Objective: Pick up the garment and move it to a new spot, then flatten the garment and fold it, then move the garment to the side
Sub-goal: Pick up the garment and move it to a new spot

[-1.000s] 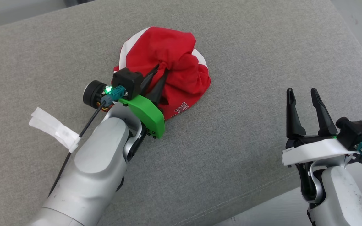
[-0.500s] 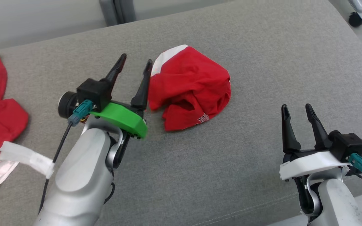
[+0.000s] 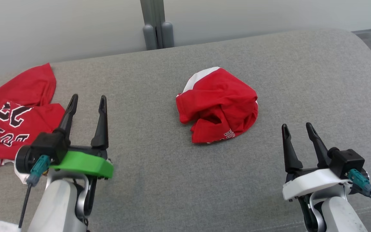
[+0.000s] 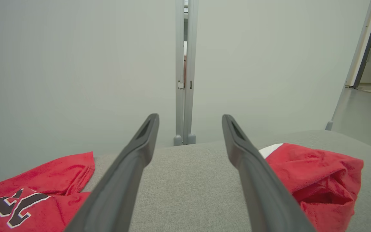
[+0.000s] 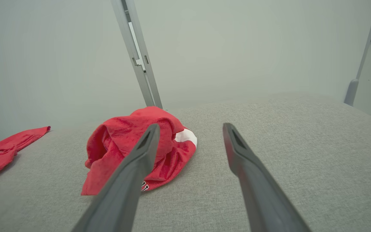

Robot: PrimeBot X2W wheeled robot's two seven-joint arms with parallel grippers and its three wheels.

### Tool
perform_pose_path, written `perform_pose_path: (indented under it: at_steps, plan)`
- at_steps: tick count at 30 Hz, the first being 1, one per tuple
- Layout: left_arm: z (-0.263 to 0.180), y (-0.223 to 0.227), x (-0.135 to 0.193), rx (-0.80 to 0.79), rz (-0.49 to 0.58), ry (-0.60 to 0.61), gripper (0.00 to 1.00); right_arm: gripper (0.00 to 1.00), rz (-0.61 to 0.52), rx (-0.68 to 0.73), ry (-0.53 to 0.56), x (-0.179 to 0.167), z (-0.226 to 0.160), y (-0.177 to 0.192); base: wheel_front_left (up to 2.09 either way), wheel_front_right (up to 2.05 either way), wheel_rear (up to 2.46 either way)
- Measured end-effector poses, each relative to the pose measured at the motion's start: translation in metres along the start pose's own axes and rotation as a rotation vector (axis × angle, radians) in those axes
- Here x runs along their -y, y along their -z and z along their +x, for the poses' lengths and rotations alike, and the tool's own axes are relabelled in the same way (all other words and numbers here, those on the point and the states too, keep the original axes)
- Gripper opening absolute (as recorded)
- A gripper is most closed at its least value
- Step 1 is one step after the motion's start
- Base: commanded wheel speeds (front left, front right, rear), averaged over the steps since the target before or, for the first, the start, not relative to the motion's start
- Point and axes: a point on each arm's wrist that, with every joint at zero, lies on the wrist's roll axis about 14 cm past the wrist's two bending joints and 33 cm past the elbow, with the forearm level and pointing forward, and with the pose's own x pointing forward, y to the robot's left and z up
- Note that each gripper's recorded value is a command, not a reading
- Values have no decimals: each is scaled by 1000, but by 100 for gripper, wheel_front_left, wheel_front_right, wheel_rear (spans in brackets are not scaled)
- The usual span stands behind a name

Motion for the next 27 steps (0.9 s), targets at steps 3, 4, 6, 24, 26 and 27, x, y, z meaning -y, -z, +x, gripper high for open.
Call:
perform_pose_path:
  at_steps: [3,4,6,24,26,27]
  plan:
    - [-25,2,-17,-13,10,-61,100,100,-2,3,-23,-8,-2,-1,0,0,0]
    - [-32,2,-22,-18,14,-77,100,100,-4,6,-29,-10,-2,-3,0,0,0]
    - [-48,0,-35,-18,25,-122,100,100,-4,7,-48,-17,-3,-3,0,0,0]
    - [-121,2,-69,-44,53,-285,100,100,-19,3,-144,-49,-2,-8,0,0,0]
    - [-124,3,-69,-49,57,-287,100,100,-20,0,-144,-49,-3,-7,0,0,0]
    - [-124,3,-70,-49,59,-289,100,100,-21,-2,-143,-49,-4,-7,0,0,0]
